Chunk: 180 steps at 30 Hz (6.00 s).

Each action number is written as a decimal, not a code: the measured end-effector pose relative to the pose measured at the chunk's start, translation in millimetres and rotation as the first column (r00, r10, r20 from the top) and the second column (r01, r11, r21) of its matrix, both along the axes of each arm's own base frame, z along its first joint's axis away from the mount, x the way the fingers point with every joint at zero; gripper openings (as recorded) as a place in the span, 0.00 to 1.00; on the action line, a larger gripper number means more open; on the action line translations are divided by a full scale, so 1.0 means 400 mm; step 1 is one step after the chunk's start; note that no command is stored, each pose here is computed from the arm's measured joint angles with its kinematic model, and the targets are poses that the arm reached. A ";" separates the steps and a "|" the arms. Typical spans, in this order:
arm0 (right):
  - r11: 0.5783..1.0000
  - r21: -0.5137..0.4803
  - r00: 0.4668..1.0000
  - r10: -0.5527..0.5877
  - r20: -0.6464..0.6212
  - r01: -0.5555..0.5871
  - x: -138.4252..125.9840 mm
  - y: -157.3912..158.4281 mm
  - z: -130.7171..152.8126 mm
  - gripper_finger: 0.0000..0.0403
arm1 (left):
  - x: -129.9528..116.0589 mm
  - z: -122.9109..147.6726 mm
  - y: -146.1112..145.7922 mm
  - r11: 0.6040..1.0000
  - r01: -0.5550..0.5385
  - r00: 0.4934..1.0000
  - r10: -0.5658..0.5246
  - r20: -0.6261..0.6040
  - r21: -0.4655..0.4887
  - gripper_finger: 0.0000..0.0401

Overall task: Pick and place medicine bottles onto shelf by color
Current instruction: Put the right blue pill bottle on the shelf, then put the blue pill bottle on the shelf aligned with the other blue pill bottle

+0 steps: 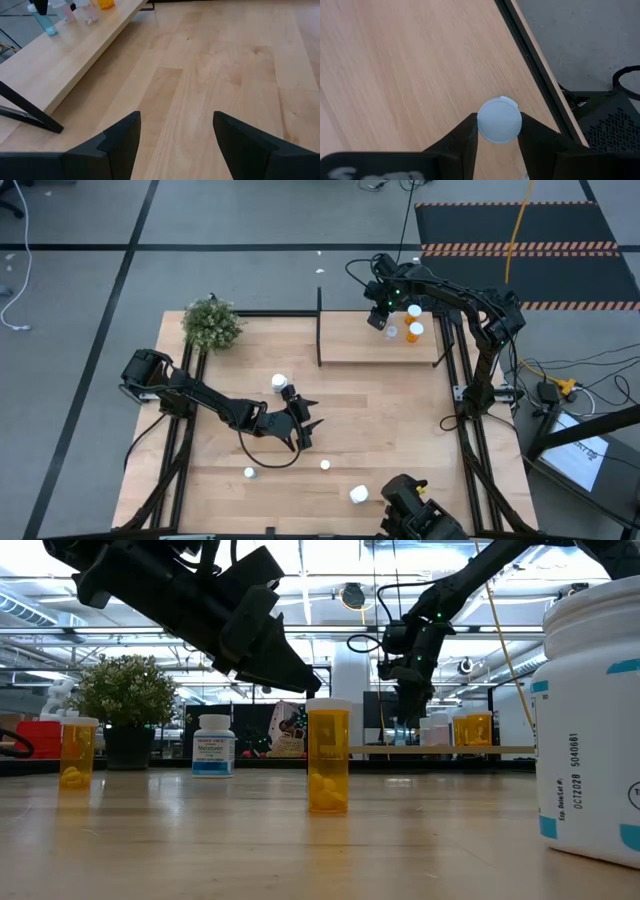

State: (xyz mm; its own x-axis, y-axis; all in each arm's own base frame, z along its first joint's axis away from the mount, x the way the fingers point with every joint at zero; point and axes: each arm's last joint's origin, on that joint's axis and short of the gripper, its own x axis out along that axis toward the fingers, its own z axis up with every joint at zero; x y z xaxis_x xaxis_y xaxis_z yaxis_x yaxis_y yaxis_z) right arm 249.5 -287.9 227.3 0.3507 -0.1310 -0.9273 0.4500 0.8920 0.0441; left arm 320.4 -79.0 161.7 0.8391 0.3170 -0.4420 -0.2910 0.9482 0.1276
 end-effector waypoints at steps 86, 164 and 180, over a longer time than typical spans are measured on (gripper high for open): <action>0.997 -0.071 1.000 -0.028 -0.001 0.027 0.006 -0.010 0.005 0.56 | 0.000 -0.001 -0.002 1.000 0.018 1.000 -0.018 -0.002 -0.016 0.62; 0.995 -0.079 0.992 -0.047 0.120 0.057 -0.038 0.224 0.241 0.60 | -0.018 0.037 -0.022 0.998 0.043 0.999 -0.042 0.027 -0.050 0.62; 0.998 -0.055 0.939 0.037 0.342 -0.020 -0.140 0.602 0.170 0.60 | -0.146 0.131 -0.113 0.980 0.148 0.988 -0.153 -0.030 -0.132 0.62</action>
